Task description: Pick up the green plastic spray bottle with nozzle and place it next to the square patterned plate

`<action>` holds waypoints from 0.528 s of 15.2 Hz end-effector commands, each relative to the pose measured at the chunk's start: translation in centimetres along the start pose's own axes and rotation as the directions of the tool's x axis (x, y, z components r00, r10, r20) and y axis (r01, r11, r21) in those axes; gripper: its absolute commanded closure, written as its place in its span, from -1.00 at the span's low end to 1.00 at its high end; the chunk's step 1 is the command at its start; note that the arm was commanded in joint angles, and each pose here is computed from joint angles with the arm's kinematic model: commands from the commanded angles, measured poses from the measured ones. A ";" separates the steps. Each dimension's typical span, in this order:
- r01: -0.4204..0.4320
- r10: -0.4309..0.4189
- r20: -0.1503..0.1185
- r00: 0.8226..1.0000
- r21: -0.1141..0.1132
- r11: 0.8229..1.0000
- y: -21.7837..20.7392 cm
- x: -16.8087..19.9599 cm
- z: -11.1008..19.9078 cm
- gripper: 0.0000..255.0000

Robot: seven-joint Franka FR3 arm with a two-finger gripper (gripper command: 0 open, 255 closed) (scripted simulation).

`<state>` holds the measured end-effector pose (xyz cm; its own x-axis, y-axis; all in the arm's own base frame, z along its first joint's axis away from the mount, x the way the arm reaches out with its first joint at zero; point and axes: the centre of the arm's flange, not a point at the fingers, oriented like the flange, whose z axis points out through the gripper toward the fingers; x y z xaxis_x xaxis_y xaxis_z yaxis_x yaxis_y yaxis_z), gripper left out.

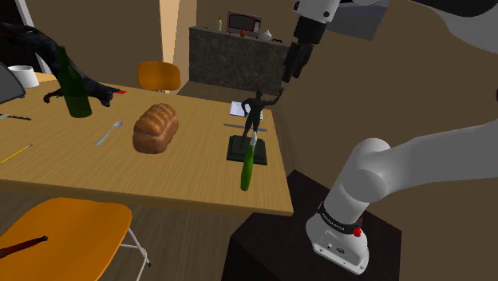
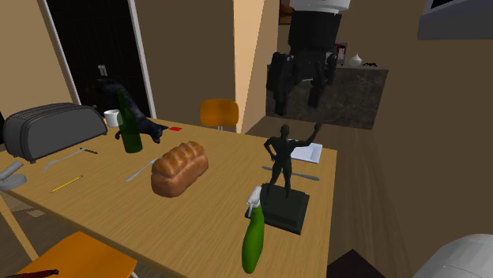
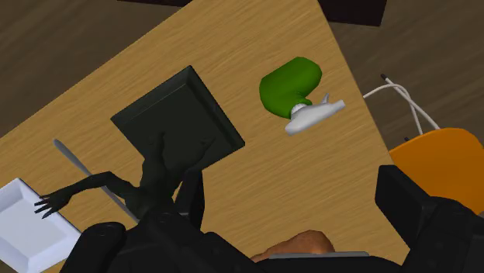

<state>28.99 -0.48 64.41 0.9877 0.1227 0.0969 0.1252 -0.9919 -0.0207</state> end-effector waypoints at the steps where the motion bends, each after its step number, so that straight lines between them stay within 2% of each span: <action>1: 0.000 0.000 0.000 1.000 0.000 1.000 0.0 0.0 0.0 -1.00; 4: -0.128 0.126 -0.054 0.991 -0.039 0.991 -2.3 -2.0 3.5 -1.00; 6: -0.213 0.207 -0.092 0.974 -0.060 0.975 -3.8 -3.1 5.9 -1.00; 8: -0.298 0.286 -0.132 0.949 -0.079 0.951 -5.4 -3.9 8.3 -1.00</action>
<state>25.39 3.94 56.99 0.9726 -0.1236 0.1967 -0.1312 -0.9910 0.0260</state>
